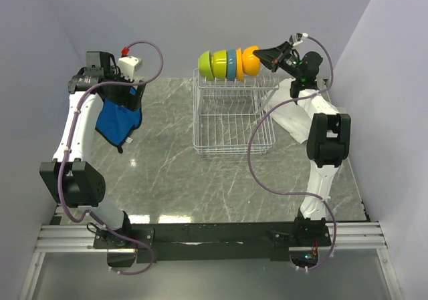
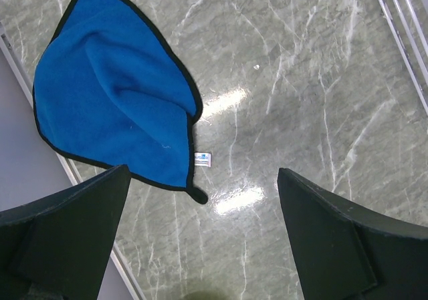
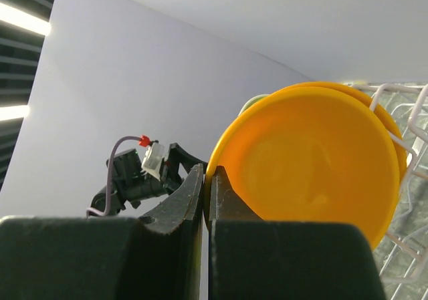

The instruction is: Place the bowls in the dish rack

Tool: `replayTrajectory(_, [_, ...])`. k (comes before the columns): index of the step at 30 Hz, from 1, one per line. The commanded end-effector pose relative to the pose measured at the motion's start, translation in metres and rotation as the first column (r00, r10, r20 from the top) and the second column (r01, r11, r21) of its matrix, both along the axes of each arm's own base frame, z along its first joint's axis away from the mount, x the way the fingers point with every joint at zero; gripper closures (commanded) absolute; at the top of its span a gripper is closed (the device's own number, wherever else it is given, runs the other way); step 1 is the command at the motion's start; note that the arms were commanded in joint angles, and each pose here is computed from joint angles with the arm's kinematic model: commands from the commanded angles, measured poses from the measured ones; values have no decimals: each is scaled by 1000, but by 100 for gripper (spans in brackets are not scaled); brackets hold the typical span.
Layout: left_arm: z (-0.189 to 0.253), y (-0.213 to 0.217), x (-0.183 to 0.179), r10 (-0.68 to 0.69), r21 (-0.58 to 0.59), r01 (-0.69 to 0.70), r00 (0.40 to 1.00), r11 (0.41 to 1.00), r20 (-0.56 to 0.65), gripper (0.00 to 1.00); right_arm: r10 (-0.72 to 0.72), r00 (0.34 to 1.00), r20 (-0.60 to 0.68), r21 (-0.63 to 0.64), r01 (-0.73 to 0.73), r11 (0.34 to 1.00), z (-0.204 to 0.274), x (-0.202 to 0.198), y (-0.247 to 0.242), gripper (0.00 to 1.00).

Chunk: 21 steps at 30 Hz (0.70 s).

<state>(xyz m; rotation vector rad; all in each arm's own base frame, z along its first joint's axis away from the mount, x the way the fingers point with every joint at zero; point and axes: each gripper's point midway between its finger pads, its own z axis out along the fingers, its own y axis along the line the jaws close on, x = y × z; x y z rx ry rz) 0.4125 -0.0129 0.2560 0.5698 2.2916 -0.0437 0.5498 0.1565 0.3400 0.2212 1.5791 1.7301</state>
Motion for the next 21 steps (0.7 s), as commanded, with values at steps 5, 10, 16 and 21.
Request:
replayTrajectory(5, [2,-7,1,-3,-15,4,1000,1000,25,1,-13,998,63,11,13,1000,19,-7,2,100])
replayTrajectory(10, [-1,-7,0,-6,-15,6,1000,1000,19,0,10,998,62,5,-11,1000,20,-9,18,100])
replayTrajectory(16, [1,-18,3,-29,-10,30,999,1000,27,1,11,1000,-4,-18,-11,1000,0,-1,21,86])
replayTrajectory(21, [0,-22,5,-36,-12,37,999,999,25,1,10,1000,23,-29,-9,1000,3,0,20,81])
